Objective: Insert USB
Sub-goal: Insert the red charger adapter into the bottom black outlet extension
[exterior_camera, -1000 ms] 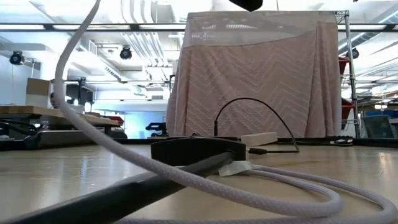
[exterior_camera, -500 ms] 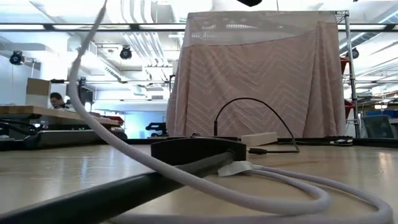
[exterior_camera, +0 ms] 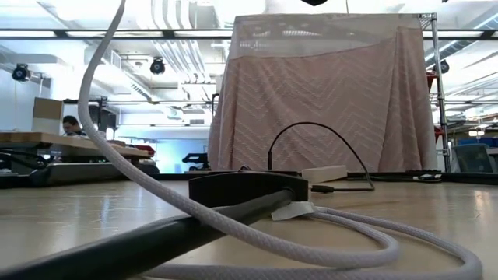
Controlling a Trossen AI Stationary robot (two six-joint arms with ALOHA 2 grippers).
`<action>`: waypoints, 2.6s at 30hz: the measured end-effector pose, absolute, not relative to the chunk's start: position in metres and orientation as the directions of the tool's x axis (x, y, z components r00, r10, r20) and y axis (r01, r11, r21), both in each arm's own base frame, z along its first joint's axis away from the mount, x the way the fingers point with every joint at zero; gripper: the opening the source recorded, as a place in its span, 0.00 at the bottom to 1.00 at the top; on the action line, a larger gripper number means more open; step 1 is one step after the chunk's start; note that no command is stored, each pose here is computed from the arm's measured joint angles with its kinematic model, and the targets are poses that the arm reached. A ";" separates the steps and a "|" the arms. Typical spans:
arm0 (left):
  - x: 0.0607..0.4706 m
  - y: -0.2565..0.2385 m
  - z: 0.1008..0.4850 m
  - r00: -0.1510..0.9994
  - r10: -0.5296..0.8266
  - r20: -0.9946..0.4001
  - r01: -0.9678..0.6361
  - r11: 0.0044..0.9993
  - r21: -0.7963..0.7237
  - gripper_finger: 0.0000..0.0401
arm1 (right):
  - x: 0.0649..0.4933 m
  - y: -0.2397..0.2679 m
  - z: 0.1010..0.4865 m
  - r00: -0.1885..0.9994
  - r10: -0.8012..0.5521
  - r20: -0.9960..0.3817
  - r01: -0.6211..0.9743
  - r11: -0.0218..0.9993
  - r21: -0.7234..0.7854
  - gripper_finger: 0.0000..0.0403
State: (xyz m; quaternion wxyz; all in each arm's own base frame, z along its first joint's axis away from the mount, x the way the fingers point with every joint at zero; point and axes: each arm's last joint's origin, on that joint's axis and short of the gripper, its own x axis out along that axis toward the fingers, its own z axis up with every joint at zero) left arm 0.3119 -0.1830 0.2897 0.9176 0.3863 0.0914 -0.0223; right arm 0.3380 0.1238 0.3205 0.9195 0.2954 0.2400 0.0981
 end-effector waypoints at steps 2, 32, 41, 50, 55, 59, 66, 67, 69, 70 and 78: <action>0.312 -0.183 0.290 0.982 0.029 -0.185 0.105 0.732 0.673 0.34 | 0.338 0.124 0.321 0.865 0.325 -0.383 -0.041 0.806 0.591 0.33; 0.350 -0.084 0.242 0.572 -0.058 -0.818 -0.037 0.995 -0.096 0.34 | 0.262 0.151 0.264 0.675 -0.204 -0.709 0.242 0.969 -0.049 0.59; 0.373 -0.082 0.224 0.442 -0.039 -0.896 0.230 0.971 0.071 0.34 | 0.265 0.160 0.207 0.632 -0.277 -0.723 0.283 0.952 -0.118 0.54; 0.396 -0.095 0.203 0.353 -0.024 -0.935 0.596 0.777 0.205 0.34 | 0.267 0.160 0.182 0.610 -0.350 -0.711 0.274 0.935 -0.225 0.51; 0.396 -0.105 0.202 0.351 0.002 -0.936 0.701 0.662 0.264 0.34 | 0.267 0.157 0.181 0.615 -0.400 -0.679 0.300 0.916 -0.268 0.50; 0.393 -0.111 0.201 0.345 0.042 -0.938 0.764 0.568 0.306 0.34 | 0.268 0.155 0.182 0.626 -0.450 -0.637 0.333 0.893 -0.303 0.50; 0.383 -0.115 0.196 0.289 0.116 -0.950 0.870 0.382 0.312 0.34 | 0.271 0.149 0.182 0.618 -0.477 -0.625 0.381 0.877 -0.292 0.49; 0.383 -0.116 0.196 0.292 0.115 -0.950 0.876 0.367 0.314 0.34 | 0.271 0.148 0.182 0.618 -0.486 -0.618 0.399 0.871 -0.286 0.50; 0.383 -0.117 0.196 0.295 0.115 -0.949 0.891 0.327 0.316 0.34 | 0.271 0.147 0.181 0.617 -0.493 -0.614 0.418 0.866 -0.275 0.50; 0.383 -0.117 0.196 0.300 0.113 -0.947 0.899 0.299 0.321 0.34 | 0.271 0.147 0.181 0.617 -0.494 -0.613 0.424 0.865 -0.270 0.50; 0.382 -0.123 0.194 0.313 0.109 -0.944 0.938 0.120 0.325 0.34 | 0.267 0.145 0.174 0.605 -0.497 -0.622 0.483 0.850 -0.210 0.48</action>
